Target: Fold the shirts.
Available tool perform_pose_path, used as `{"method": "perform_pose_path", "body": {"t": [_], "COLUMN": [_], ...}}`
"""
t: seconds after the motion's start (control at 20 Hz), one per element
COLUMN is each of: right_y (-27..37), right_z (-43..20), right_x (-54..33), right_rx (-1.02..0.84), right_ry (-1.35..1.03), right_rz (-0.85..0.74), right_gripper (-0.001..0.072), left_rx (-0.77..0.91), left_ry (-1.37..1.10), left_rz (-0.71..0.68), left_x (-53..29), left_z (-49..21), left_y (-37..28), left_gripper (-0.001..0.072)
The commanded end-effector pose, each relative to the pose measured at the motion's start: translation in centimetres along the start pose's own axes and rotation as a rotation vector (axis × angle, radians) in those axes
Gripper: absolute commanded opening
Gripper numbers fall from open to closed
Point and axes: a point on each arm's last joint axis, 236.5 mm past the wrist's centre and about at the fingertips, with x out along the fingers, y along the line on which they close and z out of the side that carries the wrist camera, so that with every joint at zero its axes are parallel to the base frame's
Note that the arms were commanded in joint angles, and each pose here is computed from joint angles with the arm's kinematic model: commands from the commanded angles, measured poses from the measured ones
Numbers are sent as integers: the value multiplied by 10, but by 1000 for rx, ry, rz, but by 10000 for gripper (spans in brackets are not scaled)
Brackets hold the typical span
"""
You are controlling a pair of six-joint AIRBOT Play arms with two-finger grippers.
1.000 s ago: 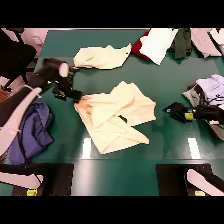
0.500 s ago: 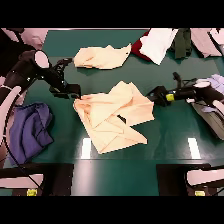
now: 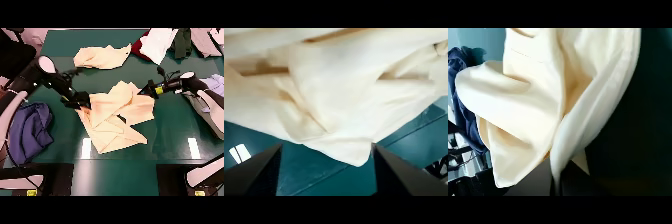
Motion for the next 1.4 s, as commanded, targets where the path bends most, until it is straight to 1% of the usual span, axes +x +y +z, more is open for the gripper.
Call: {"method": "perform_pose_path", "body": {"t": [0.0, 0.05, 0.1, 0.15, 0.2, 0.3, 0.5, 0.65, 0.7, 0.8, 0.9, 1.0, 1.1, 1.2, 1.3, 1.35], "right_y": [31, 39, 45, 48, 49, 48, 48, 48, 48, 48, 48, 48, 49, 50, 51, 51], "right_z": [20, 23, 23, 23, 22, 17, 12, 13, 13, 14, 14, 13, 8, 3, 2, 2], "right_x": [-21, -26, -30, -33, -34, -35, -35, -35, -35, -35, -35, -35, -35, -34, -34, -35], "right_rx": [-104, -128, -146, -165, -178, -184, -194, -205, -210, -222, -233, -235, -239, -242, -242, -242], "right_ry": [-64, -83, -92, -93, -88, -71, -50, -52, -53, -57, -57, -52, -34, -13, -8, -7], "right_rz": [2, -1, -3, -16, -28, -37, -33, -33, -33, -36, -36, -34, -28, -21, -18, -17], "right_gripper": [25, 26, 26, 26, 25, 25, 26, 26, 26, 26, 26, 26, 26, 26, 26, 26], "left_rx": [88, 123, 132, 106, 77, -14, -250, -405, -428, -427, -515, -574, -628, -650, -655, -659], "left_ry": [109, 110, 100, 70, 37, -26, -92, -86, -55, 10, 43, 14, -79, -178, -244, -243], "left_rz": [-40, -39, -52, -65, -75, -94, -120, -81, -73, -10, 9, -67, -165, -232, -268, -262], "left_x": [46, 60, 70, 79, 85, 92, 92, 94, 95, 101, 116, 134, 141, 138, 138, 142], "left_z": [-36, -43, -48, -47, -45, -35, -17, -19, -27, -50, -67, -65, -40, -14, 5, 6], "left_y": [-48, -70, -90, -109, -122, -137, -140, -130, -131, -126, -128, -140, -146, -151, -152, -150], "left_gripper": [460, 461, 520, 678, 685, 684, 683, 679, 608, 604, 604, 604, 603, 603, 602, 602]}}
